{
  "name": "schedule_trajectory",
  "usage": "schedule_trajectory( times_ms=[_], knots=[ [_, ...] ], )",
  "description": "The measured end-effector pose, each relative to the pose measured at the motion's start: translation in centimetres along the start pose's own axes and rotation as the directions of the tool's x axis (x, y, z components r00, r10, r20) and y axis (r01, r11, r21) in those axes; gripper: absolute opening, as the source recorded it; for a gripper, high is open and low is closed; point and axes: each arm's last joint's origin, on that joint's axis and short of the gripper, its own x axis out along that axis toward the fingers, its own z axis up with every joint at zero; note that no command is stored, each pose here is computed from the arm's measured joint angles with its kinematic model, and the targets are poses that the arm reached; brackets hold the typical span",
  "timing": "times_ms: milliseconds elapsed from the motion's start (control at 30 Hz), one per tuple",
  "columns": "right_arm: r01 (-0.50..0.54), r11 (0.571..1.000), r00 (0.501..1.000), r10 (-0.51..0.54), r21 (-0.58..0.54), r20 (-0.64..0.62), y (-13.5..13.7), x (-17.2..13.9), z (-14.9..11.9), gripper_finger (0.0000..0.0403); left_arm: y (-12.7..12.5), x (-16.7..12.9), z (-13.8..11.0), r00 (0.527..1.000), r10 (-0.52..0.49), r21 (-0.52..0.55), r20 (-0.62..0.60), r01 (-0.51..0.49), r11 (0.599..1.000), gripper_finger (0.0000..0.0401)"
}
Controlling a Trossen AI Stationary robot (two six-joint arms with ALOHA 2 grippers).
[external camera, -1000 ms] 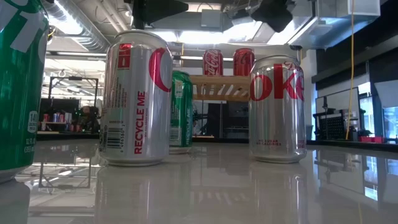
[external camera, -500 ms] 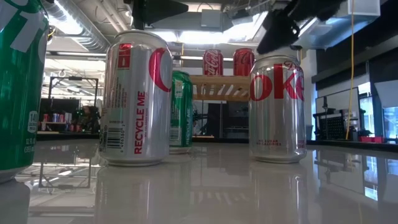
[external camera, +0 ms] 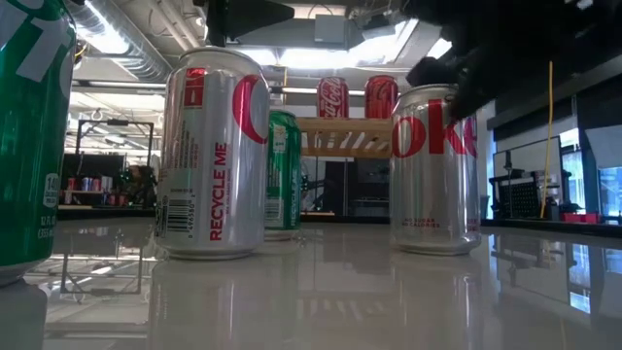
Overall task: Place canned beverage on shelf
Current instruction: Put the right red silver soda can on the shelf
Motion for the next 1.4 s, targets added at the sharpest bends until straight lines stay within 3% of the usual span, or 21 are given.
schedule_trajectory(
  times_ms=[367, 667, 1033, 1233, 1400],
  knots=[
    [0.018, 1.0, 0.999, -0.018, 0.003, -0.038, 0.0, 1.6, -0.4, 0.0369, 0.0, 0.0, 0.0, 1.0, 0.001, 0.002, -0.003, -0.001, 1.0, 0.0381],
    [0.022, 0.999, 0.999, -0.021, 0.036, -0.033, 0.0, 1.6, -0.3, 0.0289, 0.0, 0.0, 0.0, 1.0, 0.001, 0.002, -0.003, -0.001, 1.0, 0.0381],
    [0.01, 0.999, 1.0, -0.009, 0.032, -0.024, 0.2, 1.2, 0.3, 0.0314, 0.0, 0.0, 0.0, 1.0, 0.001, 0.002, -0.003, -0.001, 1.0, 0.0381],
    [0.014, 1.0, 0.999, -0.014, 0.003, -0.05, 0.2, 0.1, 1.3, 0.0292, 0.0, 0.0, 0.0, 1.0, 0.001, 0.002, -0.003, -0.001, 1.0, 0.0381],
    [0.013, 0.999, 0.998, -0.016, -0.046, -0.061, 0.3, -1.7, 2.7, 0.0298, 0.0, 0.0, -0.1, 1.0, 0.001, 0.003, -0.005, -0.001, 1.0, 0.0381]
  ],
)
